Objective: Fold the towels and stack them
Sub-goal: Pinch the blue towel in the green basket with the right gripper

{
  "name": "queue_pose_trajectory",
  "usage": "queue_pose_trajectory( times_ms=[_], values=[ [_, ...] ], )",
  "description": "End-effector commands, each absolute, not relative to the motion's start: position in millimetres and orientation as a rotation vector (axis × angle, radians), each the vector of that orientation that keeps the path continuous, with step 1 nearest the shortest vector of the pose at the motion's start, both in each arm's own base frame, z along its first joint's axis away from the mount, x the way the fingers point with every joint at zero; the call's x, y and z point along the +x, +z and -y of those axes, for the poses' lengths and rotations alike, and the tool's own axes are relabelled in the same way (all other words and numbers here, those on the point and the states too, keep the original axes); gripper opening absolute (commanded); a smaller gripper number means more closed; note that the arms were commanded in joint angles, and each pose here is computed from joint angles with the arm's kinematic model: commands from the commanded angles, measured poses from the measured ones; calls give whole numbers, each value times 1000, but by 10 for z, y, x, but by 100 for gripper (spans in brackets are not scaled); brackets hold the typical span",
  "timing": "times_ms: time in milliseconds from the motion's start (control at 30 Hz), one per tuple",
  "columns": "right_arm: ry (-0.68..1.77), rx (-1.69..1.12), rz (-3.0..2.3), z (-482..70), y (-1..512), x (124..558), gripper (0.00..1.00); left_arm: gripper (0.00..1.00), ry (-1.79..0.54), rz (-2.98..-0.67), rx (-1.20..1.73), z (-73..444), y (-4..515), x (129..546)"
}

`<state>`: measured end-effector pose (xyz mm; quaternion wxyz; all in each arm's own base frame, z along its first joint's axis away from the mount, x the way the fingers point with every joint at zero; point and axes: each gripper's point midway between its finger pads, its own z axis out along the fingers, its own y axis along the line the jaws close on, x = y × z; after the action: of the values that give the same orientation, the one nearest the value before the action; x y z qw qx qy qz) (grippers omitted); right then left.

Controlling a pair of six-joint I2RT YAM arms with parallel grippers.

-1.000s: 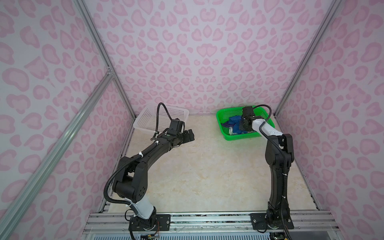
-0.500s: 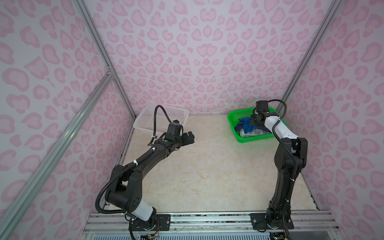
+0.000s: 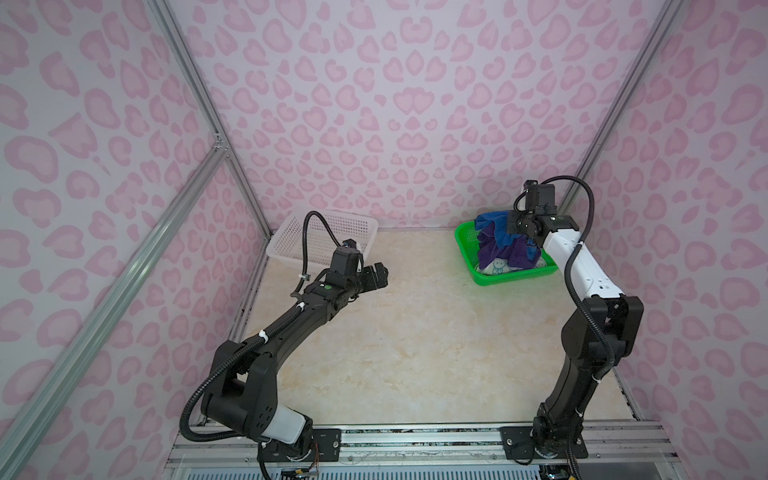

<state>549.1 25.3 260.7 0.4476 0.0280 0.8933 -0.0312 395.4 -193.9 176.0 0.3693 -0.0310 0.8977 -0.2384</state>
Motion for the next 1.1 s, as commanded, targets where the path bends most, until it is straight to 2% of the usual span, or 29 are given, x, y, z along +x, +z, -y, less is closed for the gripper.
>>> queue_pose_trajectory(
  times_ms=[0, 167, 300, 400, 433, 500, 700, 900, 967, 1067],
  values=[
    [-50, 24, -2293, -324, 2308, 5477, 0, 98, -621, -2262, -82, 1931, 1850, 3968],
    [42, 3, -2424, -468, 1712, 5363, 1, 98, -611, -2270, -78, 1917, 1825, 3952],
    [71, 0, -2464, -519, 1497, 5275, 5, 98, -598, -2267, -77, 1899, 1837, 3949],
    [78, -1, -2459, -529, 1475, 5233, 13, 98, -608, -2250, -77, 1903, 1862, 3943],
    [79, -2, -2452, -528, 1489, 5222, 19, 98, -613, -2242, -77, 1903, 1876, 3945],
    [84, -13, -2438, -535, 1544, 5215, 20, 98, -623, -2229, -72, 1915, 1906, 3944],
    [93, -30, -2368, -551, 1879, 5241, 0, 99, -633, -2225, -72, 1924, 1909, 3945],
    [119, -44, -2277, -584, 2283, 5236, 0, 99, -636, -2227, -72, 1930, 1890, 3939],
    [157, -67, -2208, -640, 2514, 5224, 6, 99, -638, -2225, -71, 1929, 1902, 3940],
    [182, -68, -2128, -662, 2770, 5187, 21, 99, -638, -2223, -66, 1932, 1905, 3933]
  ],
)
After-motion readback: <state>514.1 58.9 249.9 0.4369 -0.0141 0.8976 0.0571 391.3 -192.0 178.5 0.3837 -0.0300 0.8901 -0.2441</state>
